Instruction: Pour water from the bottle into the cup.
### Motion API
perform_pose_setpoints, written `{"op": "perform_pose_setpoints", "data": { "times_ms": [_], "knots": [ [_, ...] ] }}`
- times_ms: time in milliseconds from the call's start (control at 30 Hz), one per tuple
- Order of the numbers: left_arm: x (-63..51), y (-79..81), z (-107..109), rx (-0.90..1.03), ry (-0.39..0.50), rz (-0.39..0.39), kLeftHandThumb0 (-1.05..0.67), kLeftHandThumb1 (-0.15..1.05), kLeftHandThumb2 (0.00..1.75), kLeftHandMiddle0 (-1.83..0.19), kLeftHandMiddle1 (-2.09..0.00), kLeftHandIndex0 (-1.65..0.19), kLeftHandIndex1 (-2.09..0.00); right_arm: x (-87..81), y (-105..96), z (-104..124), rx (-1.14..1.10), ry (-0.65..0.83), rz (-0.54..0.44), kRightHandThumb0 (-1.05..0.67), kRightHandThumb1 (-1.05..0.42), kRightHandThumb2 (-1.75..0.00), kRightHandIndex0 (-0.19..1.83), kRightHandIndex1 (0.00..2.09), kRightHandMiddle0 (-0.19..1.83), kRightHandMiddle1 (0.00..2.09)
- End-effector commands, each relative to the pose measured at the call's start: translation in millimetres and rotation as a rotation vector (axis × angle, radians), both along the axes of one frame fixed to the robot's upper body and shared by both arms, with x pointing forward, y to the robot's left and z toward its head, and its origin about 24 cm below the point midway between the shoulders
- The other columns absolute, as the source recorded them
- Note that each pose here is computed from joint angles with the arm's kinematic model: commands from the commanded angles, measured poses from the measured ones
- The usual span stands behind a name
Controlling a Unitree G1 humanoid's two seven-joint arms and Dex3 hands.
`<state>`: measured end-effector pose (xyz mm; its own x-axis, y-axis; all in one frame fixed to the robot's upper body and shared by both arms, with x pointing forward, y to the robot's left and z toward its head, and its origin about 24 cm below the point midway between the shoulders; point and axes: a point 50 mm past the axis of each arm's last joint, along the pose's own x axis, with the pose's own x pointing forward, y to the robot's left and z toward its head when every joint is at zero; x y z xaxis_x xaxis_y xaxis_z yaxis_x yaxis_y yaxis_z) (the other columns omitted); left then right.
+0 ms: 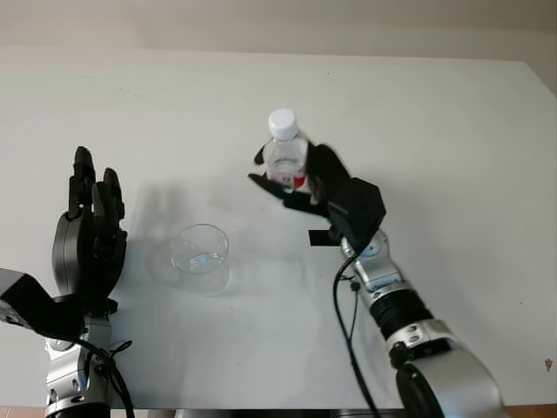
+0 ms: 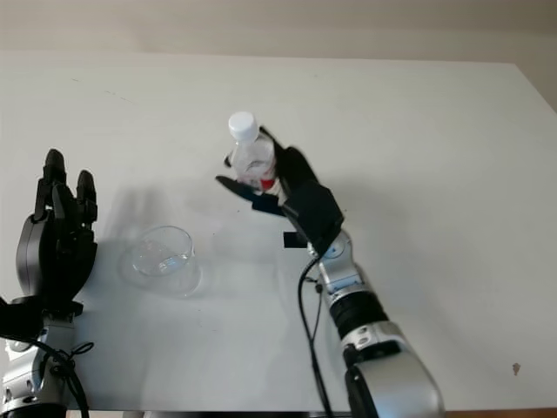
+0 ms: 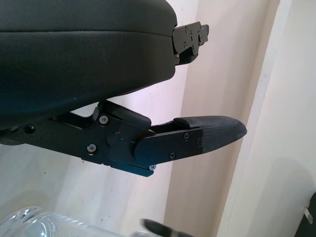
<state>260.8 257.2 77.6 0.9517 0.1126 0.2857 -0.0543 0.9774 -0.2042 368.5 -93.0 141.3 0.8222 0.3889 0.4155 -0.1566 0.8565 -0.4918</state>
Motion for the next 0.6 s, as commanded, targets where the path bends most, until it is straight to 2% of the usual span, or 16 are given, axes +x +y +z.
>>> {"op": "perform_pose_setpoints", "data": {
  "times_ms": [0, 300, 567],
  "knots": [
    [-2.1, -0.9, -5, 0.002, 0.024, -0.001, -0.77, 1.05, 0.56, 0.17, -0.05, 0.18, -0.05, 0.5, 8, 27, -0.071, -0.150, 0.023, -0.42, -1.05, -0.42, 1.20, 2.09, 0.83, 2.09],
    [-1.2, -4.4, -6, -0.006, 0.030, 0.003, -0.77, 1.05, 0.56, 0.16, -0.06, 0.17, -0.05, -1.2, 26, 49, -0.470, -0.492, 0.028, -0.46, -1.05, -0.28, 1.08, 2.09, 0.78, 2.09],
    [-2.7, -6.9, -8, -0.020, 0.029, 0.002, -0.77, 1.05, 0.54, 0.16, -0.05, 0.18, -0.05, -1.6, 39, 48, -0.614, -0.652, 0.042, -0.49, -1.05, -0.24, 1.13, 2.09, 0.81, 2.09]
  ]
}}
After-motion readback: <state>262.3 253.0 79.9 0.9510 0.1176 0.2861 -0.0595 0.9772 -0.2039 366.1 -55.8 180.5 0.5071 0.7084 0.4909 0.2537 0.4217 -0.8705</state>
